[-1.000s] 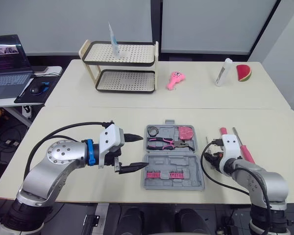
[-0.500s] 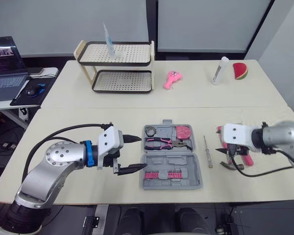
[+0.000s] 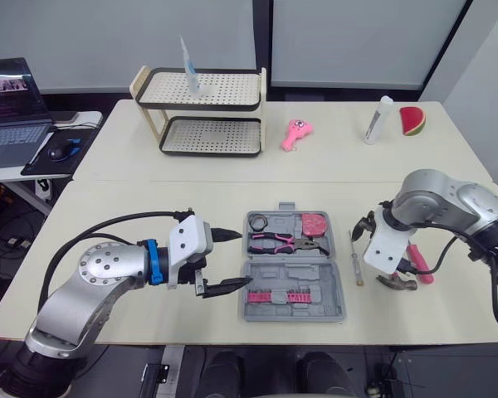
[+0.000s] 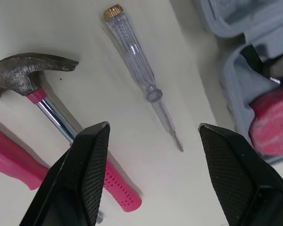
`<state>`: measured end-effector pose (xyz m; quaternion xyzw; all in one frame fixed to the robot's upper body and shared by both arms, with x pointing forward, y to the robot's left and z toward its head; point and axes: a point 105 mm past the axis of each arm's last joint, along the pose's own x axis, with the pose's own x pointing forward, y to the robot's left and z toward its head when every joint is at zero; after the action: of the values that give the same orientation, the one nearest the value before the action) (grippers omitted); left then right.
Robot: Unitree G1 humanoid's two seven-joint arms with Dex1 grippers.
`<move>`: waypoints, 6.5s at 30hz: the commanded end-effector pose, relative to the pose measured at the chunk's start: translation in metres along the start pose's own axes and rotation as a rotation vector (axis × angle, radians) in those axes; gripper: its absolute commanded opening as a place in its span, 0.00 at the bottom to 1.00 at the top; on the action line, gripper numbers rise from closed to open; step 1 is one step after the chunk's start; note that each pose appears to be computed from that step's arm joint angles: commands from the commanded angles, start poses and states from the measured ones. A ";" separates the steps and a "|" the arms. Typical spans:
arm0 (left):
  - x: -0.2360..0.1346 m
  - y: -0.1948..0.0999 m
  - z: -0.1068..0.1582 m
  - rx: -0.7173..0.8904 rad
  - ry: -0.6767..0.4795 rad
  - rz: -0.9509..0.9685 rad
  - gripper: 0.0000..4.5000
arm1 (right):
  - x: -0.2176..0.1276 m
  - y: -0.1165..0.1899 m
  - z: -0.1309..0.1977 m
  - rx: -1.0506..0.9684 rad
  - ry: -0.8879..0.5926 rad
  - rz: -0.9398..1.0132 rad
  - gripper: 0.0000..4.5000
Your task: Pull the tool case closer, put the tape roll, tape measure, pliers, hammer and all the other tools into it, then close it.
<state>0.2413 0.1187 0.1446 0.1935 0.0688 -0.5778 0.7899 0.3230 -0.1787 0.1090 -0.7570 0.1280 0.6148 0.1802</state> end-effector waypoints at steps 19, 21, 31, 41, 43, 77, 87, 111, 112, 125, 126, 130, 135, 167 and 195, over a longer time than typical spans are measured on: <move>0.019 -0.022 0.017 0.110 -0.092 -0.147 1.00 | 0.020 -0.011 -0.012 -0.091 0.017 0.068 0.71; 0.019 -0.021 0.018 0.115 -0.091 -0.145 1.00 | 0.021 -0.014 -0.013 -0.096 0.019 0.070 0.71; 0.022 -0.020 0.019 0.132 -0.084 -0.124 1.00 | 0.027 -0.015 -0.015 -0.123 0.015 0.105 0.71; 0.022 -0.024 0.017 0.128 -0.077 -0.111 1.00 | 0.029 -0.015 -0.001 -0.147 -0.039 0.081 0.71; 0.022 -0.024 0.016 0.126 -0.075 -0.109 1.00 | 0.030 -0.014 0.000 -0.141 -0.042 0.083 0.71; 0.023 -0.009 0.015 0.135 -0.079 -0.074 1.00 | -0.015 -0.007 -0.006 0.058 -0.069 -0.052 0.06; 0.021 -0.004 0.016 0.144 -0.082 -0.073 1.00 | -0.023 0.028 0.038 0.998 -0.415 -0.082 0.06; 0.027 -0.006 0.021 0.149 -0.102 -0.135 1.00 | 0.019 0.032 -0.008 2.497 -0.396 -0.495 0.06; 0.028 -0.006 0.021 0.150 -0.102 -0.136 1.00 | 0.022 0.030 -0.009 2.510 -0.389 -0.497 0.06; 0.028 -0.004 0.021 0.150 -0.105 -0.136 1.00 | 0.036 0.022 -0.015 2.570 -0.360 -0.547 0.23; 0.028 -0.004 0.020 0.150 -0.105 -0.135 1.00 | 0.034 0.021 -0.016 2.571 -0.366 -0.561 0.25; 0.025 -0.002 0.019 0.149 -0.102 -0.126 1.00 | 0.012 0.018 -0.018 2.518 -0.440 -0.644 0.41; 0.020 0.000 0.019 0.137 -0.111 -0.102 1.00 | -0.012 0.022 -0.010 2.252 -0.434 -0.774 0.59; 0.017 -0.002 0.022 0.099 -0.132 -0.138 1.00 | 0.060 0.039 0.003 1.980 -0.354 -0.875 0.52; -0.016 0.012 0.006 0.068 -0.045 -0.045 1.00 | -0.015 0.001 -0.015 1.871 -0.479 -0.987 0.08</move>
<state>0.2478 0.1272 0.1530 0.2013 0.0367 -0.6050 0.7695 0.3376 -0.1976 0.1157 -0.1254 0.1976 0.2282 0.9451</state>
